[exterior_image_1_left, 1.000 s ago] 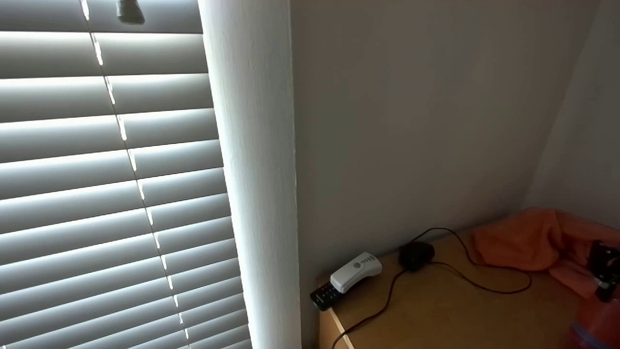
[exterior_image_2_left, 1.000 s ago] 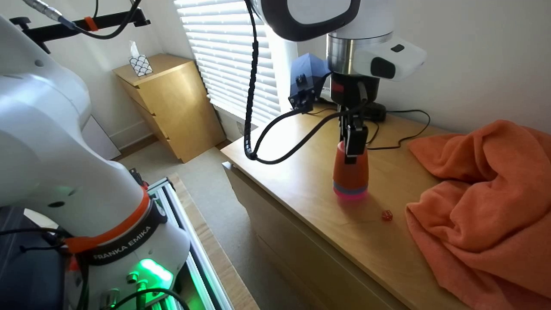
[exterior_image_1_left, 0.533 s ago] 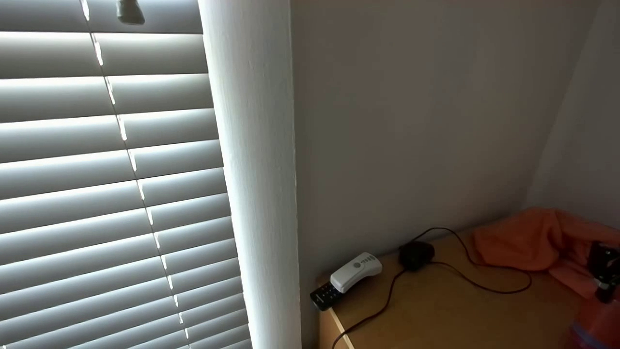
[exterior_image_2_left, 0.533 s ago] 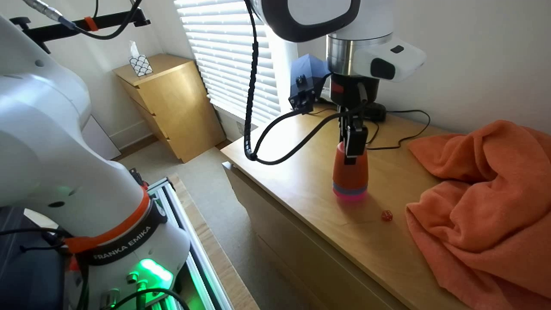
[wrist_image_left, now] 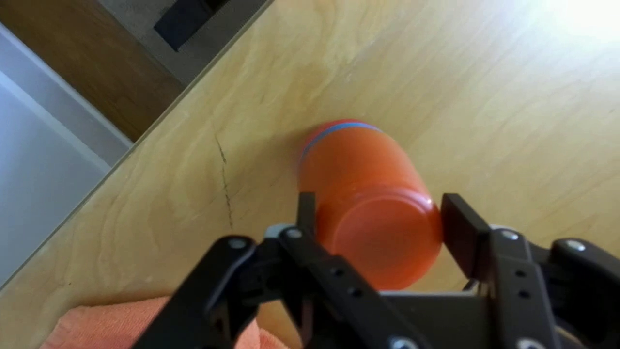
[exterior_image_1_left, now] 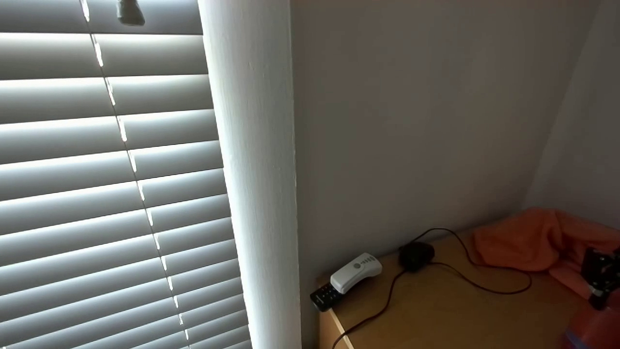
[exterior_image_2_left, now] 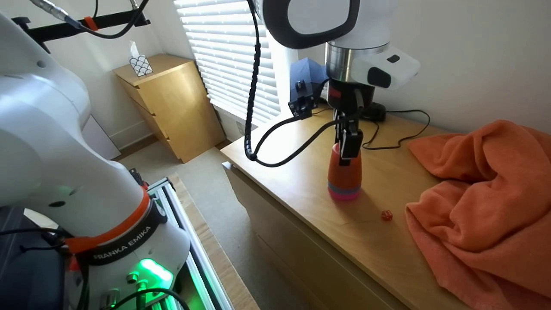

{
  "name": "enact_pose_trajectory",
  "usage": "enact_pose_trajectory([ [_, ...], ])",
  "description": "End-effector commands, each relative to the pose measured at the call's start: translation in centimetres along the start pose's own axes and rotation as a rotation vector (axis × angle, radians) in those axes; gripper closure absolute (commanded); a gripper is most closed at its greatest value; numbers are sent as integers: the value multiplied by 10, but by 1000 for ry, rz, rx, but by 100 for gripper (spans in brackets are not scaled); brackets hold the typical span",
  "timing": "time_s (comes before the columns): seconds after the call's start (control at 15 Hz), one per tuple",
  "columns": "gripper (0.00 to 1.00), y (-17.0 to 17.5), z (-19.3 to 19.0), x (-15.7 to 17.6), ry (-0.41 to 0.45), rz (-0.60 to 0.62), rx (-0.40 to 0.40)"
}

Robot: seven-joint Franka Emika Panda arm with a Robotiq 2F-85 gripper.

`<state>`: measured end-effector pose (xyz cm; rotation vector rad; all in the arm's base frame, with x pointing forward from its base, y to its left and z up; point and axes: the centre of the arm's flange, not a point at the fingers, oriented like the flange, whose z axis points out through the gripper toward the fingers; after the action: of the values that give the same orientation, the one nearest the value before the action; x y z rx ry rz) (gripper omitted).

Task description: Remove the orange cup from the pile of cups and put it on the table upside down

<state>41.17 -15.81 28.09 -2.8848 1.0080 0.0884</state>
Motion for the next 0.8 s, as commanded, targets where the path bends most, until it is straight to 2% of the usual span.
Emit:
enact_pose_trajectory([
  [0.0,60,0,-13,-8,-11,7,11],
  [0.07,60,-2,-14,-9,-95,-61,67],
  [0.13,60,4,-20,-8,95,44,-50],
  [0.2,60,-1,-21,-9,-71,-58,51],
  [0.27,60,3,-27,-8,115,44,-63],
  [0.33,60,1,-28,-9,30,-2,-20],
  [0.4,60,2,-29,-4,64,15,-45],
  [0.47,60,4,-29,-2,155,63,-104],
  [0.53,60,3,-27,2,97,29,-74],
  [0.6,60,4,-24,4,85,34,-65],
  [0.67,60,6,-25,4,140,62,-107],
  [0.73,60,6,-25,4,118,52,-97],
])
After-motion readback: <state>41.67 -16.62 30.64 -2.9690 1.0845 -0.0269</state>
